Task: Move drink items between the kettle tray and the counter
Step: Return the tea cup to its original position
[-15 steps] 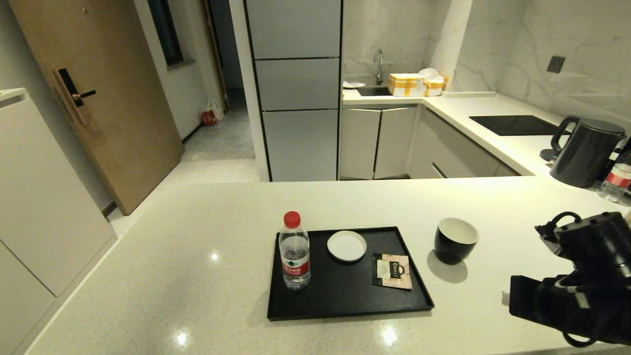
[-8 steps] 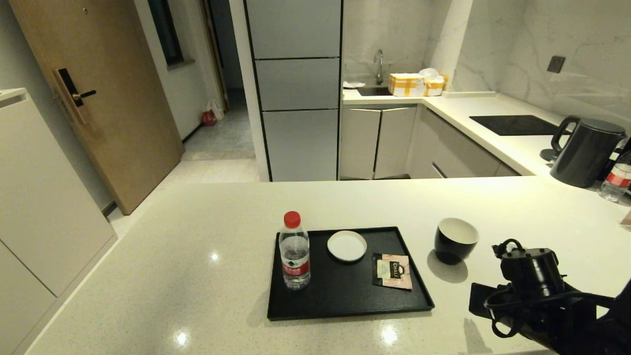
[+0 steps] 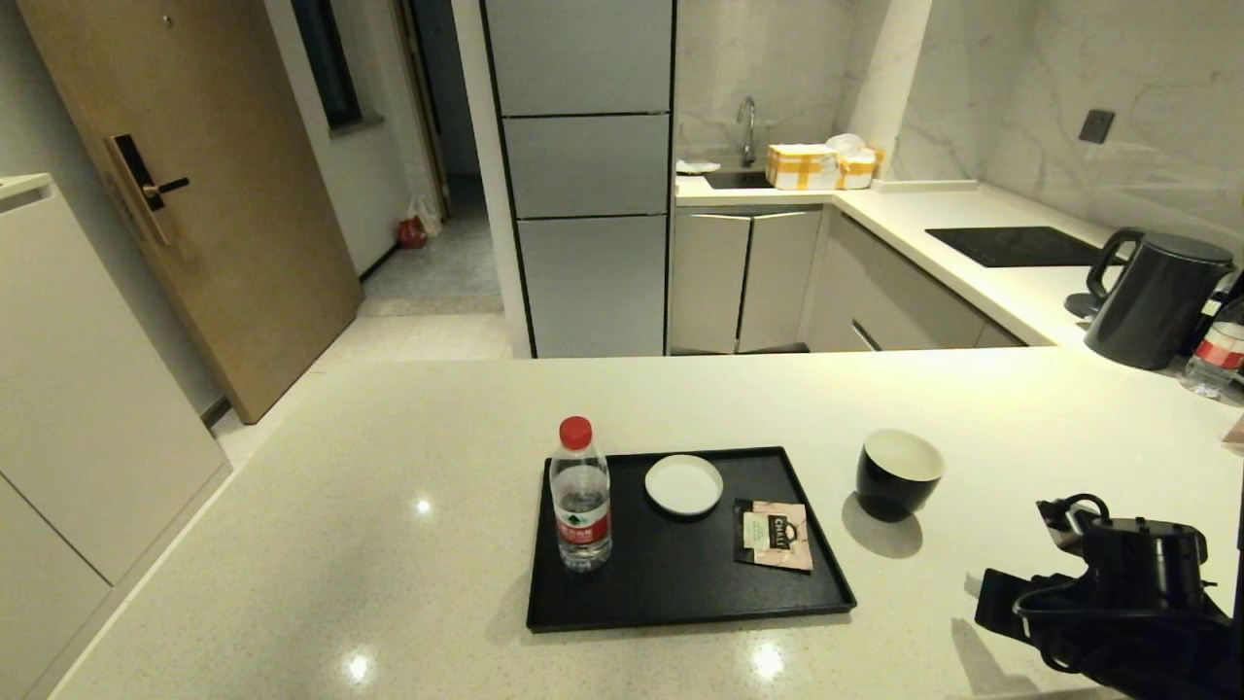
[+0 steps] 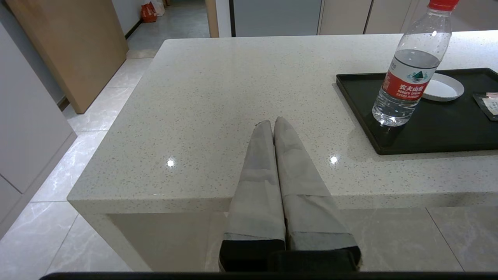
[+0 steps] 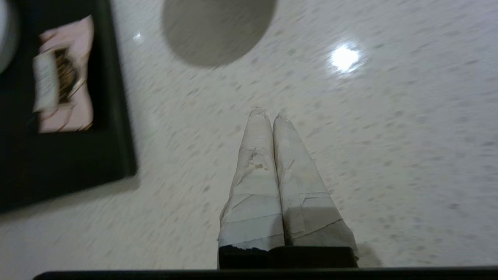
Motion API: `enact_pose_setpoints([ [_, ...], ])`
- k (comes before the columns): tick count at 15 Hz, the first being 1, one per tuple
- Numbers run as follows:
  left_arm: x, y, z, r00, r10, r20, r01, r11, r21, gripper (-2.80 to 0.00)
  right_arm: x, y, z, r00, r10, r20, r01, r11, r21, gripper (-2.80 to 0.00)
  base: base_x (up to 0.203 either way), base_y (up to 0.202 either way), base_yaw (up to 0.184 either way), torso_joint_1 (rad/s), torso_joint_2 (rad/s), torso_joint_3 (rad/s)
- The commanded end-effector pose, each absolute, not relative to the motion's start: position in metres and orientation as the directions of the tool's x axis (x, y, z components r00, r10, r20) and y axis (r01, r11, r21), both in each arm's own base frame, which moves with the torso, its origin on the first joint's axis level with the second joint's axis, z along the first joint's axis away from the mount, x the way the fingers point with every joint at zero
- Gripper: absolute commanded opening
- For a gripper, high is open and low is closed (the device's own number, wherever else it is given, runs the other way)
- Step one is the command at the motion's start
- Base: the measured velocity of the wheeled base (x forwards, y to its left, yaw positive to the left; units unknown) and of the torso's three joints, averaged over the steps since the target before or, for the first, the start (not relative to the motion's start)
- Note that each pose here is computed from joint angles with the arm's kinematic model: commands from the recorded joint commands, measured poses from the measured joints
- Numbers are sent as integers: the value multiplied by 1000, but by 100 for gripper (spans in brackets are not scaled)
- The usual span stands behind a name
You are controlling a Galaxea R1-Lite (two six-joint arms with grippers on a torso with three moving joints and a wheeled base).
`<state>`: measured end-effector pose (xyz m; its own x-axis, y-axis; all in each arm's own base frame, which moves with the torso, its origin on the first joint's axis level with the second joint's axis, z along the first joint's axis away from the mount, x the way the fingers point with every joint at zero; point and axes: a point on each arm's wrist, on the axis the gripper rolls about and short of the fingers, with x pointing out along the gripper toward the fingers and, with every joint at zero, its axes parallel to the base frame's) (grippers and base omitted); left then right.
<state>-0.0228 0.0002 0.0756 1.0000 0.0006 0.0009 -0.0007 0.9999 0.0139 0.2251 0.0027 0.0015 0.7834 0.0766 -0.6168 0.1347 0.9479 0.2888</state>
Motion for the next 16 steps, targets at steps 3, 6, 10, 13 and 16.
enact_pose_setpoints([
  [3,-23,0,75,1000,2,2,-2,1000,15,-280,223,-2,-5,739,295,-606,-16,907,422,-280,0,0,0,0,0,0],
  [6,-23,0,75,1000,2,2,-2,1000,15,-280,232,-7,-13,741,300,-601,-18,903,428,-280,0,0,0,0,0,0],
  [10,-23,0,75,1000,2,2,-2,1000,15,-280,255,-18,-17,790,249,-560,-18,923,385,0,0,0,0,0,0,0],
  [13,-23,0,75,1000,2,2,-2,1000,15,-280,261,-21,-20,808,172,-563,-1,957,291,0,0,0,0,0,0,0],
  [16,-23,0,75,1000,2,2,-2,1000,15,-280,248,-14,-31,789,151,-596,-74,986,151,0,0,0,0,0,0,0],
])
